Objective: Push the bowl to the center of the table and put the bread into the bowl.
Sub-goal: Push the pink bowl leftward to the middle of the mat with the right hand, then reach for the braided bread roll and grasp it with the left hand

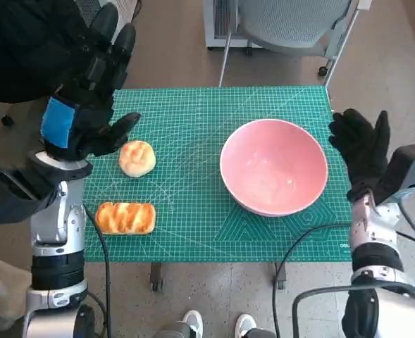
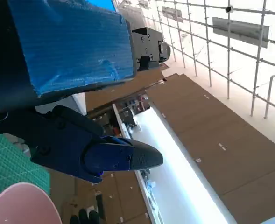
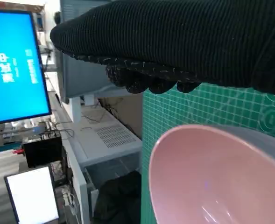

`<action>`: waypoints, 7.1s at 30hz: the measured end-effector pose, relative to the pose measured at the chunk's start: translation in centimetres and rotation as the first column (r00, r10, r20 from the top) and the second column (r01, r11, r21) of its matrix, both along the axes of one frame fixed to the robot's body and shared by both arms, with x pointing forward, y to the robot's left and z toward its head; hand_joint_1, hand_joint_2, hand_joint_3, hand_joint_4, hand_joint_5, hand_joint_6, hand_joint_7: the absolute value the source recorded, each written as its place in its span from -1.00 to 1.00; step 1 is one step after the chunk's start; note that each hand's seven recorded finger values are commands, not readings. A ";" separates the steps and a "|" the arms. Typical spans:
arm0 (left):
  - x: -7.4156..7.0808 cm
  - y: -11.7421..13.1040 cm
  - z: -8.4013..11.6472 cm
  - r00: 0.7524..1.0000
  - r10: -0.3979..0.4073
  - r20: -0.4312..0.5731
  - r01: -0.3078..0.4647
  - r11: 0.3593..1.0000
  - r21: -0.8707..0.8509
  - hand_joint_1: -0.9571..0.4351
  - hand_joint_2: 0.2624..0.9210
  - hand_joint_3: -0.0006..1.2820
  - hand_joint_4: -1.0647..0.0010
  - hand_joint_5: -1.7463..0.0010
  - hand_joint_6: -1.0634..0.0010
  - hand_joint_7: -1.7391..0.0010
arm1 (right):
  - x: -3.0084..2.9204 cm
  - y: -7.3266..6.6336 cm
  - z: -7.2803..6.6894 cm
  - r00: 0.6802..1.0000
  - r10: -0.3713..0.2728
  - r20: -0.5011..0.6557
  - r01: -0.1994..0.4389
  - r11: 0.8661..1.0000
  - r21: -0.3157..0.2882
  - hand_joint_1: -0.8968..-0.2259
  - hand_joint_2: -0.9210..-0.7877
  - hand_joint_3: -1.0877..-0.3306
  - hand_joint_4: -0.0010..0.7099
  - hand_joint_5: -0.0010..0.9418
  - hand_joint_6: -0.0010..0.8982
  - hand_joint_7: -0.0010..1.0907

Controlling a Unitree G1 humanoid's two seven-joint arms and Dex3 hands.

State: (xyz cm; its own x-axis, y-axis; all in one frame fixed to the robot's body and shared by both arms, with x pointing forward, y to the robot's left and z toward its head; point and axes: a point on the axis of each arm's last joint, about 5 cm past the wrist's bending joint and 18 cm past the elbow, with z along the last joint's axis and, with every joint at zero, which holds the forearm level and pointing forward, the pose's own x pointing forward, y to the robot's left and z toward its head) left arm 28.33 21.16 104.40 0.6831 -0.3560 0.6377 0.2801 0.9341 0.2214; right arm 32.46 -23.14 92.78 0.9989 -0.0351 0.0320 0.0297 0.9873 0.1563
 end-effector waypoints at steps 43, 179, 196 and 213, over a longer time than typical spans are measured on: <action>-1.0 0.5 0.1 0.999 0.036 -0.011 -0.036 0.999 0.026 -0.43 1.00 -0.38 1.00 1.00 1.00 0.88 | 0.61 3.7 -0.5 0.995 0.098 -0.001 -0.098 0.994 0.054 -0.33 -1.00 -0.43 -0.21 -0.98 -0.26 -0.93; -3.9 2.0 3.5 0.967 0.249 -0.062 -0.175 0.817 0.549 0.01 0.21 -0.90 1.00 1.00 0.86 0.87 | 1.21 3.6 12.1 0.453 0.500 0.738 -0.306 0.865 -0.399 -0.48 -1.00 -0.19 -0.46 -1.00 -0.47 -1.00; -10.1 -0.3 5.9 0.853 0.519 -0.058 -0.156 0.359 0.920 0.22 0.17 -0.96 0.90 0.99 0.57 0.94 | 1.22 3.8 12.1 0.446 0.490 0.749 -0.312 0.869 -0.383 -0.54 -1.00 -0.14 -0.48 -1.00 -0.47 -0.99; -10.0 -0.9 4.2 0.814 0.560 -0.155 -0.040 0.319 0.947 0.20 0.22 -0.97 0.87 0.99 0.52 0.97 | 1.42 4.2 11.4 0.461 0.479 0.747 -0.340 0.873 -0.350 -0.53 -1.00 -0.13 -0.48 -1.00 -0.47 -0.99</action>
